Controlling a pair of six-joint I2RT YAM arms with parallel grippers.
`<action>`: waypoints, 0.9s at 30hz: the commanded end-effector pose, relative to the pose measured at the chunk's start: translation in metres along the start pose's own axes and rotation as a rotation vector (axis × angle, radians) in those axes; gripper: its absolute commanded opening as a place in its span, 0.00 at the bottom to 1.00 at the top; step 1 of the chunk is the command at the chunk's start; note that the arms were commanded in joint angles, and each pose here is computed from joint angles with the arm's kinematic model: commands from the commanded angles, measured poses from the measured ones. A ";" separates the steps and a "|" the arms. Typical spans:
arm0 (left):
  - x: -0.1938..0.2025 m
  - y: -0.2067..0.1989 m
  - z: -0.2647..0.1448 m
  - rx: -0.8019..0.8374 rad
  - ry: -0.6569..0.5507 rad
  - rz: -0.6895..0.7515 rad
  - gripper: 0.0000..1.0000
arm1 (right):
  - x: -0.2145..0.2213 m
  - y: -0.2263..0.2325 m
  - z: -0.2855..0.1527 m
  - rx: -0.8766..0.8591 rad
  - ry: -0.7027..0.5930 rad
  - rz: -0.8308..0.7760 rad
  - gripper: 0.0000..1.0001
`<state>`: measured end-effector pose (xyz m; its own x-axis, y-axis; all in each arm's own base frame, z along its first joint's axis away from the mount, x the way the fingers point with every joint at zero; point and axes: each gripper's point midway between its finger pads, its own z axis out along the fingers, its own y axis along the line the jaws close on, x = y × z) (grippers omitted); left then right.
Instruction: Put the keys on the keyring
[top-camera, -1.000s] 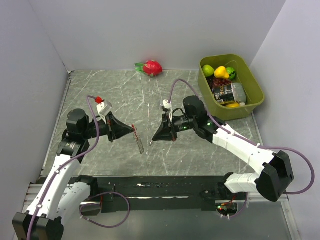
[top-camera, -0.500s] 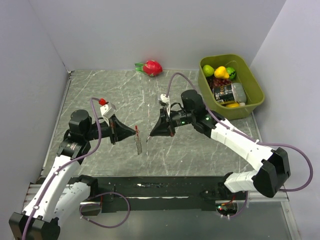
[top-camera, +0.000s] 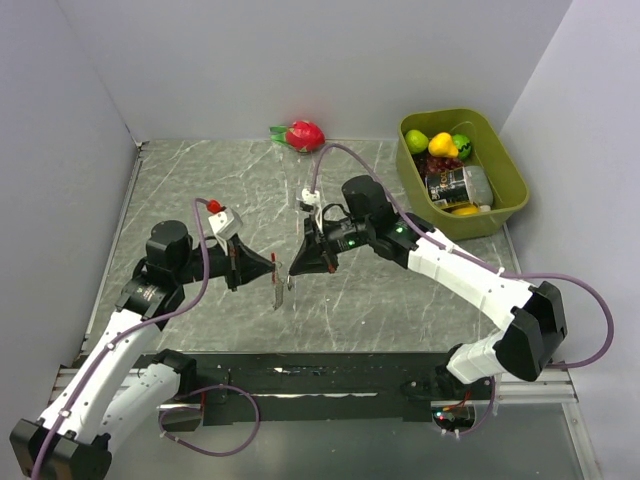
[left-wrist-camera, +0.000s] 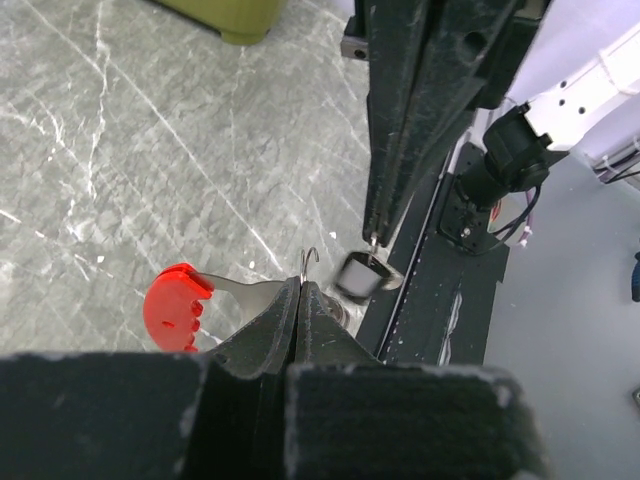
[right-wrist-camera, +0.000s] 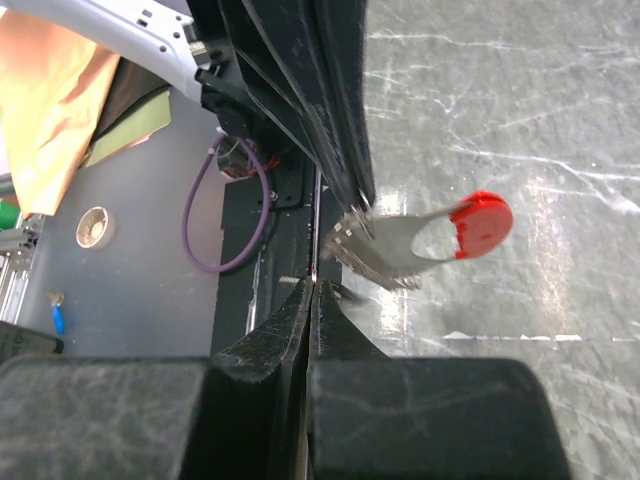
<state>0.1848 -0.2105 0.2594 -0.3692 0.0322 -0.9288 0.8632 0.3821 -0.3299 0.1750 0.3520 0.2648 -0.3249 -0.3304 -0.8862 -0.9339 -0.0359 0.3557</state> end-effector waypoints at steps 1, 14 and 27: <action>-0.017 -0.003 0.001 -0.016 -0.022 0.062 0.01 | -0.021 0.003 0.002 -0.001 -0.027 -0.040 0.00; -0.009 -0.004 0.007 -0.025 0.011 0.059 0.01 | -0.025 -0.007 0.012 0.025 -0.027 -0.001 0.00; -0.004 -0.005 0.010 -0.022 0.035 0.058 0.01 | -0.028 -0.014 0.015 0.047 -0.038 0.004 0.00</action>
<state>0.1827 -0.2181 0.2390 -0.4014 0.1038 -0.9100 0.8487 0.4159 -0.3269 0.1887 0.3659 0.2563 -0.3830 -0.3460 -0.8565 -0.9170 0.0307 0.3976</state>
